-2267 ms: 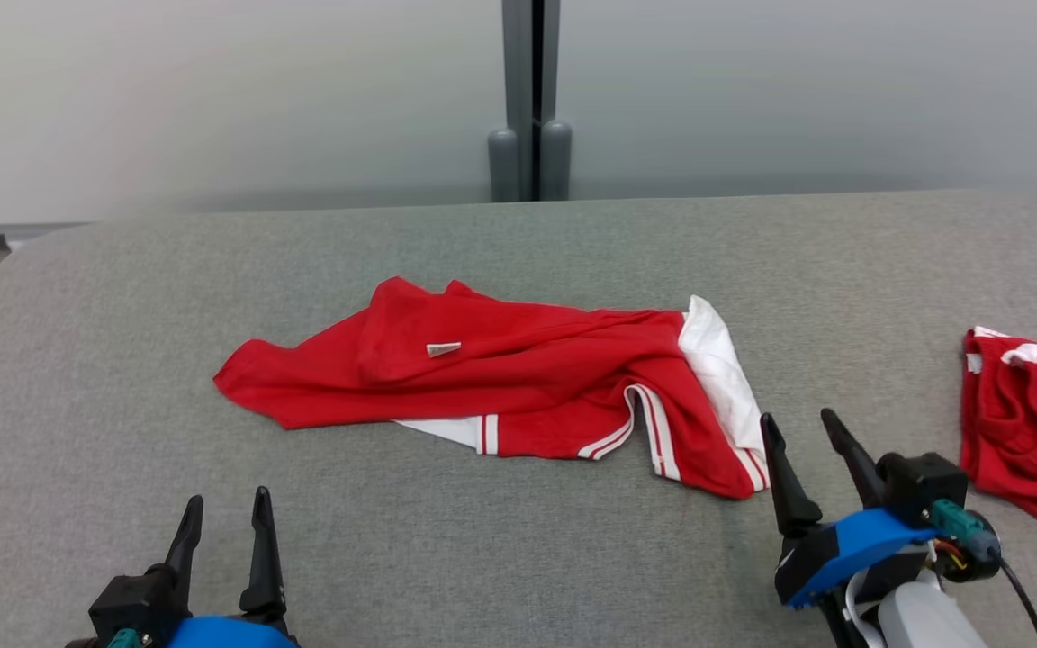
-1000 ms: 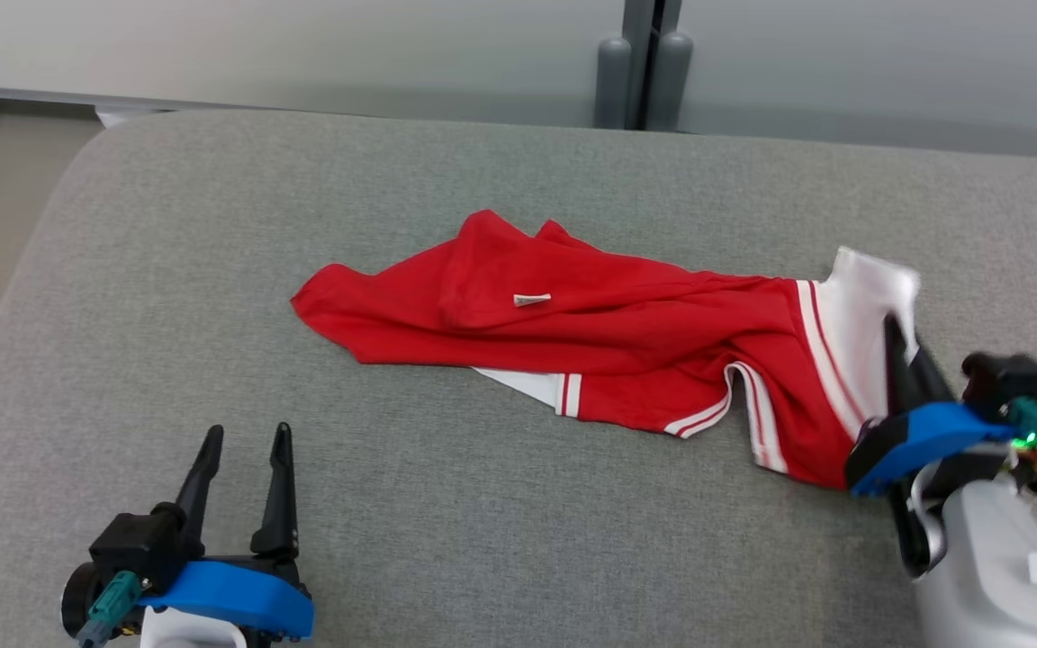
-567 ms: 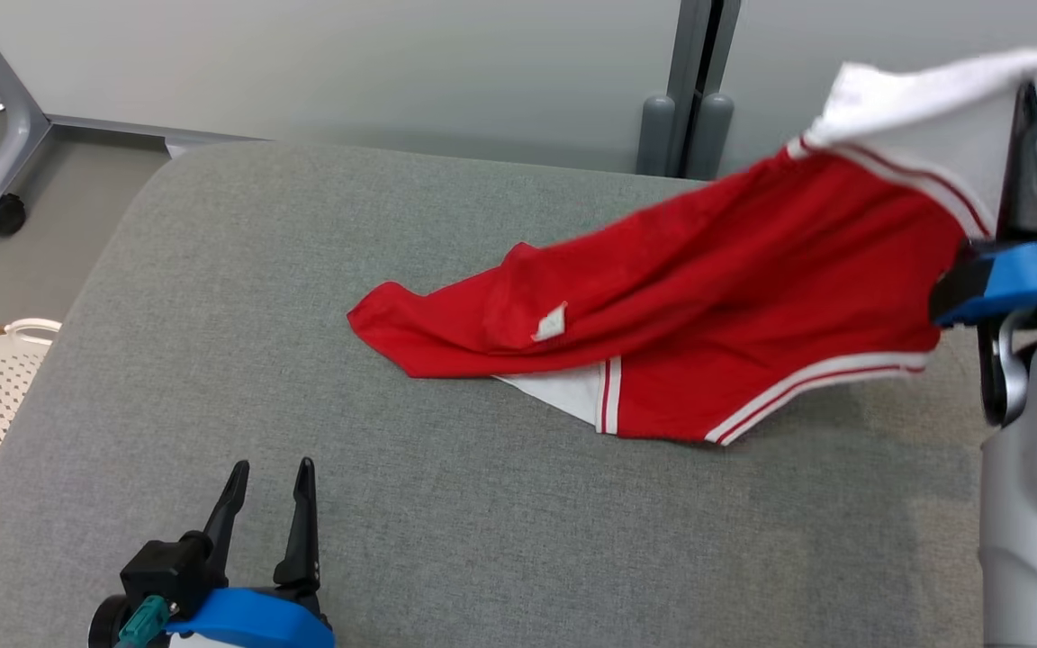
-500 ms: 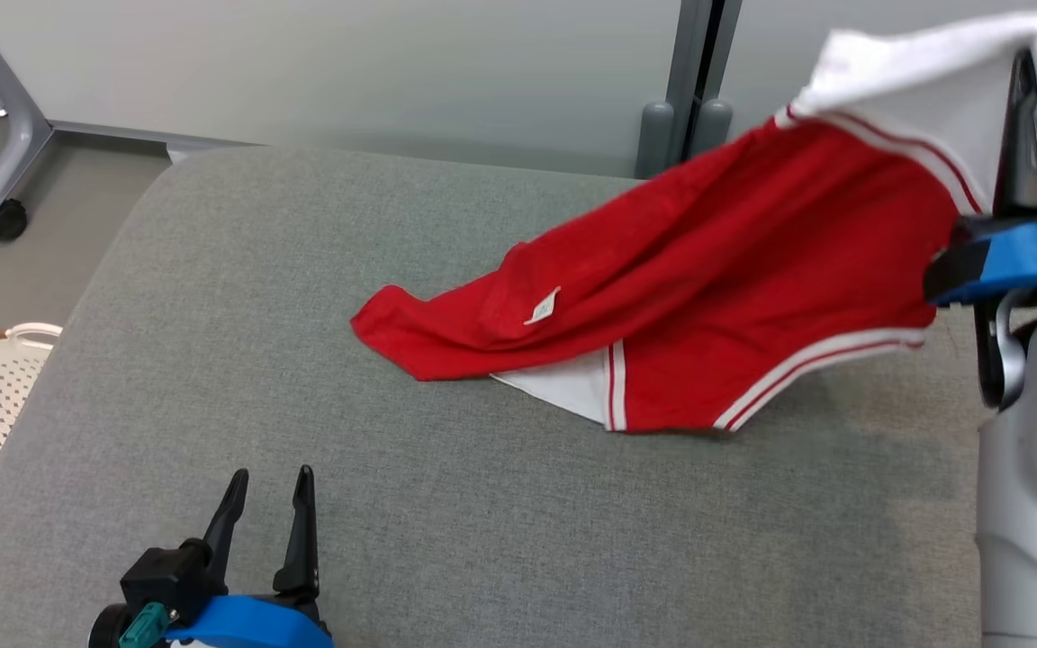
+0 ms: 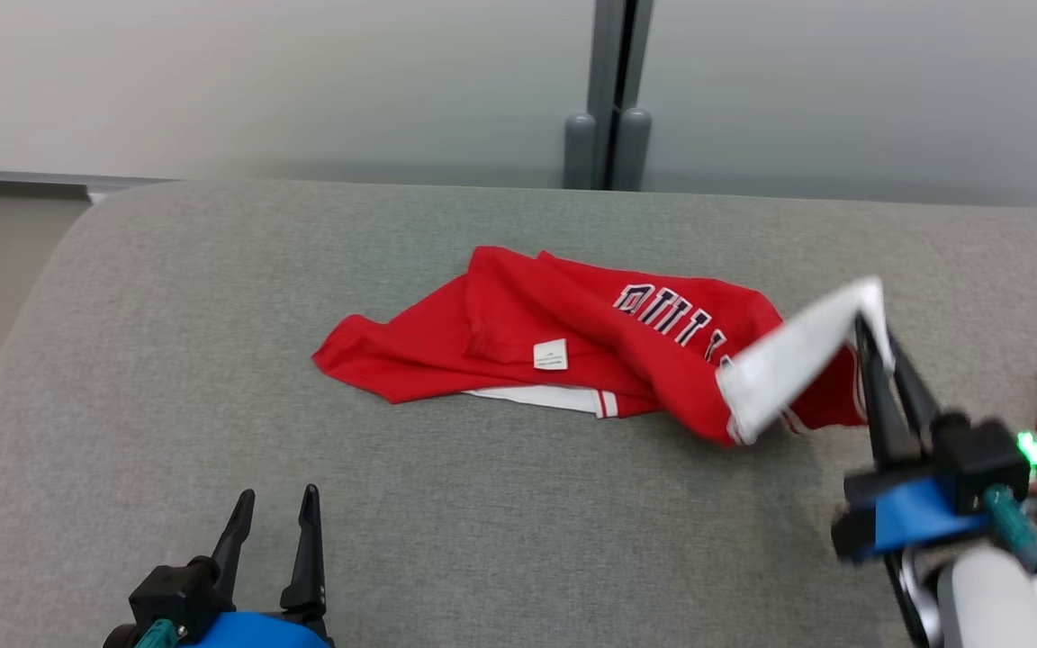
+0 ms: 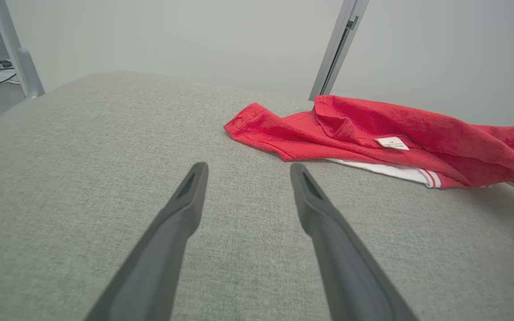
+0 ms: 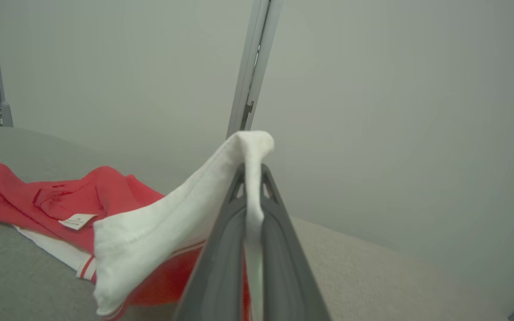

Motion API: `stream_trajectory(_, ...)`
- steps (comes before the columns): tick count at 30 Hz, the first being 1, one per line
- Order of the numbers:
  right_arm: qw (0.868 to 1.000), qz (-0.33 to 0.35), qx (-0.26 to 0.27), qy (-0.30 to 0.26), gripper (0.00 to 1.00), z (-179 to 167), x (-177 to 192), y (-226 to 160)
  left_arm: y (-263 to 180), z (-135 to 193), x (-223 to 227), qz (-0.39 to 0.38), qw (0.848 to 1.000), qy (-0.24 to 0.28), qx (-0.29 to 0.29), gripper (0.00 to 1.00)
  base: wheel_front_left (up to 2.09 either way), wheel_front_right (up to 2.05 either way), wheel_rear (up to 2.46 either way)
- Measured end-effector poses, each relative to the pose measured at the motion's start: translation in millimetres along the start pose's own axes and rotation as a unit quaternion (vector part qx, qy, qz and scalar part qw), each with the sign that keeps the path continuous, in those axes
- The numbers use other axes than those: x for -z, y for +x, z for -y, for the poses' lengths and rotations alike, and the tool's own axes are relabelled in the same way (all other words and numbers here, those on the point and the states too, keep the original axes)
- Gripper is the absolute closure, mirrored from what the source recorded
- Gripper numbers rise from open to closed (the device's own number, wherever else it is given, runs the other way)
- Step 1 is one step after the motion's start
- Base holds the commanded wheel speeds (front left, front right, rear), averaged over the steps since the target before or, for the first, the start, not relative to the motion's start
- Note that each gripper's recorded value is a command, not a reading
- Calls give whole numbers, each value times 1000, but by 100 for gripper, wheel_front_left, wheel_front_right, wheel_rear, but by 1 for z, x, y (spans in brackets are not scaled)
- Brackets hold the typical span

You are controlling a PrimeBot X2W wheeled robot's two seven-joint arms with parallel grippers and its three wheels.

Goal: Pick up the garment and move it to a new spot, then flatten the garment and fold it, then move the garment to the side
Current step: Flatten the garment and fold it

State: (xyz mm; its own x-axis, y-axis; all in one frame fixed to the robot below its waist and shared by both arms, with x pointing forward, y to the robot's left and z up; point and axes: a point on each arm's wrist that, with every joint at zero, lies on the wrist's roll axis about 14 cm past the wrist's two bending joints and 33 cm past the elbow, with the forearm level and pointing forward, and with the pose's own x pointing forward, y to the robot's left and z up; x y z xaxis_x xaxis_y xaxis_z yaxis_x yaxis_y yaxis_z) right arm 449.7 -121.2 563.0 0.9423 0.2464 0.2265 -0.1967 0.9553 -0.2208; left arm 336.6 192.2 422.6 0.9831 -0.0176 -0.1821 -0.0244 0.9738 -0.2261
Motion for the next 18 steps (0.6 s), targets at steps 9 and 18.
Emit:
stream_trajectory(9, 985, -168, 42, -1, 0, 23, 93, -92, 15, 18, 5, -11, 999, 7, 33, 0, 0, 0, 0)
stream_trajectory(18, 972, -198, 128, 5, 0, 73, 107, -124, 27, 35, 4, -12, 998, 9, 63, 0, 0, 0, 0)
